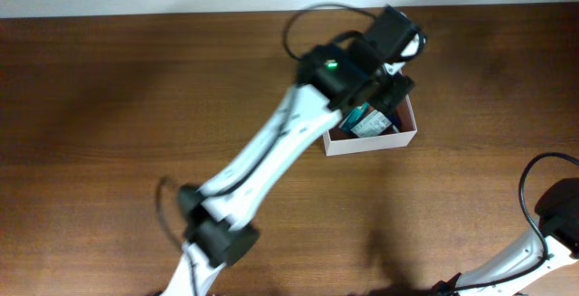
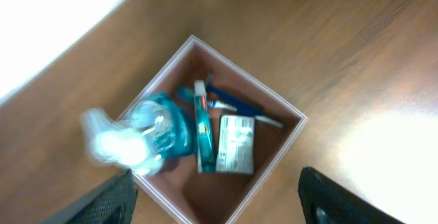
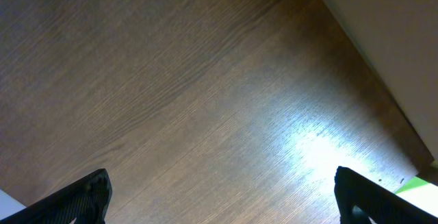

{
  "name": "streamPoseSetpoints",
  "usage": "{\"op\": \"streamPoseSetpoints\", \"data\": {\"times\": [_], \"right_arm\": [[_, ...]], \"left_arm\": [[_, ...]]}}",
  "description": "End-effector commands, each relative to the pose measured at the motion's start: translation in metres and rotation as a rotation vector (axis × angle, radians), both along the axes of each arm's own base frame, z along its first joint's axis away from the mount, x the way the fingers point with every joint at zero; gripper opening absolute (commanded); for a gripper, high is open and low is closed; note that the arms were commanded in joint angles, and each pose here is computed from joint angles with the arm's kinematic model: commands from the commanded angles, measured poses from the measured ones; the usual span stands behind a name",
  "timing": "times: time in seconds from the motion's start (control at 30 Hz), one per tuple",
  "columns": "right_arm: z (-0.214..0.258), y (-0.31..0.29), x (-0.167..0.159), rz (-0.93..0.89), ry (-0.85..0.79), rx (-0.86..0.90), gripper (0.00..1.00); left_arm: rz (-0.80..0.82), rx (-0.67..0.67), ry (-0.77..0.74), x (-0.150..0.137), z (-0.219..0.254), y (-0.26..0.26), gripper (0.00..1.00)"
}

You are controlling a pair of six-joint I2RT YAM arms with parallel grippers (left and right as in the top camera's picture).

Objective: Pack container

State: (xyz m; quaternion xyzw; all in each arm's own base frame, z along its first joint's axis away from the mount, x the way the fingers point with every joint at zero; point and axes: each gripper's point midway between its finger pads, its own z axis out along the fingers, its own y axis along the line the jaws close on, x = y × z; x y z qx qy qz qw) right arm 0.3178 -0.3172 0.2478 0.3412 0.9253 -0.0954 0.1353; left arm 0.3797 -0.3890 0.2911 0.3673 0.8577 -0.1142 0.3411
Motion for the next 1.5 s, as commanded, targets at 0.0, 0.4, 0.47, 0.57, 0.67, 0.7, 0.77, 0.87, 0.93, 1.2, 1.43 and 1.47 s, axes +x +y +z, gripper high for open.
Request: {"op": "streamPoseSetpoints", "data": {"times": [0.0, 0.4, 0.47, 0.57, 0.67, 0.7, 0.77, 0.87, 0.93, 1.2, 1.43, 1.47], "right_arm": [[-0.003, -0.003, -0.001, -0.007, 0.014, -0.006, 0.99], [-0.003, -0.003, -0.001, -0.007, 0.014, -0.006, 0.99], [-0.003, -0.003, -0.001, -0.007, 0.014, -0.006, 0.99], [-0.003, -0.003, -0.001, -0.007, 0.014, -0.006, 0.99], [-0.003, -0.003, -0.001, -0.007, 0.014, -0.006, 0.99], [-0.003, -0.003, -0.001, -0.007, 0.014, -0.006, 0.99], [-0.003, -0.003, -0.001, -0.007, 0.014, -0.006, 0.99], [-0.003, -0.003, -0.001, -0.007, 0.014, -0.006, 0.99], [-0.003, -0.003, -0.001, -0.007, 0.014, -0.006, 0.99], [-0.003, -0.003, -0.001, -0.007, 0.014, -0.006, 0.99], [-0.003, -0.003, -0.001, -0.007, 0.014, -0.006, 0.99], [-0.003, -0.003, -0.001, -0.007, 0.014, -0.006, 0.99]], "left_arm": [[-0.025, -0.140, -0.128, -0.044, 0.107, 0.036, 0.78], [0.524, 0.096, -0.176, -0.080, 0.141, 0.233, 0.87], [0.585, 0.071, -0.165, -0.078, 0.144, 0.251, 0.92], [0.670, 0.060, -0.154, -0.069, 0.144, 0.278, 0.93], [0.733, 0.061, -0.123, -0.062, 0.139, 0.300, 0.93], [0.744, 0.056, -0.103, -0.062, 0.135, 0.306, 0.94], [0.754, 0.042, -0.067, -0.068, 0.130, 0.314, 0.94], [0.781, 0.028, -0.059, -0.089, 0.131, 0.333, 0.99], [0.808, 0.013, -0.075, -0.109, 0.136, 0.349, 0.99], [0.769, -0.141, -0.088, -0.196, 0.138, 0.366, 0.99], [0.850, -0.308, -0.132, -0.247, 0.142, 0.382, 0.99], [0.848, -0.318, -0.143, -0.251, 0.143, 0.383, 0.99]]}}
